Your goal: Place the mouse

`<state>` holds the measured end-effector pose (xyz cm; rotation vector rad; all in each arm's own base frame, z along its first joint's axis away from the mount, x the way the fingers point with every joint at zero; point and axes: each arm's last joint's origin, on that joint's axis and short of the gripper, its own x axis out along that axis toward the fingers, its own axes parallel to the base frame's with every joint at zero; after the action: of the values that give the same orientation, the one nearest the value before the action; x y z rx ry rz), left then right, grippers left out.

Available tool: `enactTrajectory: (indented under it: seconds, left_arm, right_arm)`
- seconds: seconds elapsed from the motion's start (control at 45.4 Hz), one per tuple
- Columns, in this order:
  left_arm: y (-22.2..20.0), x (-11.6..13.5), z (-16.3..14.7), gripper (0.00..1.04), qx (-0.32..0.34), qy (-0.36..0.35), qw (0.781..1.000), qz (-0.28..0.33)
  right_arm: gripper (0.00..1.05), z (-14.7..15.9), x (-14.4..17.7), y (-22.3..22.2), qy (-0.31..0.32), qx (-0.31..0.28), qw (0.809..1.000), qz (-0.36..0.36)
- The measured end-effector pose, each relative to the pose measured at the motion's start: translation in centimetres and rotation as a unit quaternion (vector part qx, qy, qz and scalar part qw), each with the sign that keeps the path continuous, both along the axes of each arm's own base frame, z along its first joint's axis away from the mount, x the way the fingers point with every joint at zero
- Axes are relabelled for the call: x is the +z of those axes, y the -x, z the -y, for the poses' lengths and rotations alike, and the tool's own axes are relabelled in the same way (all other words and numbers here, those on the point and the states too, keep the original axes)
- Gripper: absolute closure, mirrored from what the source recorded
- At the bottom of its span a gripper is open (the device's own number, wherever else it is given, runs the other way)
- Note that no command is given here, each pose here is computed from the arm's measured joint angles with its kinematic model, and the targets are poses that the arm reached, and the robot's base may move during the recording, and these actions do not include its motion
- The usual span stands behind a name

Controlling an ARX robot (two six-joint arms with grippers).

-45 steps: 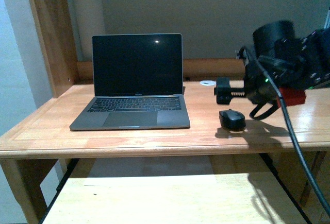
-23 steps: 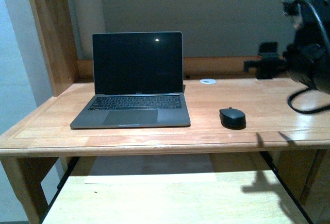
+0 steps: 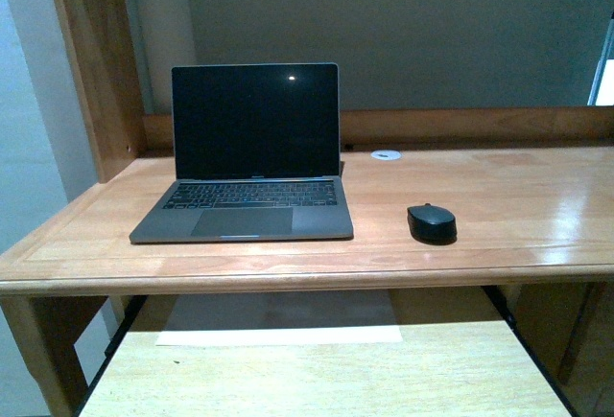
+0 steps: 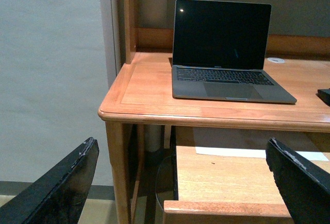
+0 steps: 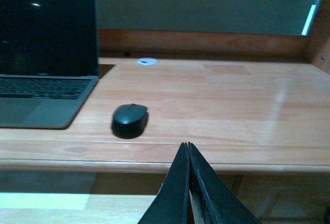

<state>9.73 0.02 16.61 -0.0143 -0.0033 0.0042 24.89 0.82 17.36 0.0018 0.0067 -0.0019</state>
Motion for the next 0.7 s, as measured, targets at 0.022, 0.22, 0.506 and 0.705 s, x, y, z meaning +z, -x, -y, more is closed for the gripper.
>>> enactTrajectory:
  seconds: [0.022,0.22,0.506,0.705]
  left_arm:
    - [0.0,0.0,0.0,0.07,0.000,0.000,1.000,0.000]
    - [0.0,0.0,0.0,0.07,0.000,0.000,1.000,0.000]
    - [0.0,0.0,0.0,0.07,0.000,0.000,1.000,0.000]
    - [0.0,0.0,0.0,0.07,0.000,0.000,1.000,0.000]
  right_arm:
    - [1.03,0.3,0.0,0.5,0.000,0.008,1.000,0.010]
    - [1.03,0.8,-1.0,4.9,0.000,0.000,1.000,0.001]
    - [1.03,0.8,-1.0,8.3,0.000,0.001,1.000,-0.002]
    - [1.03,0.8,-1.1,9.7,0.000,0.001,1.000,-0.005]
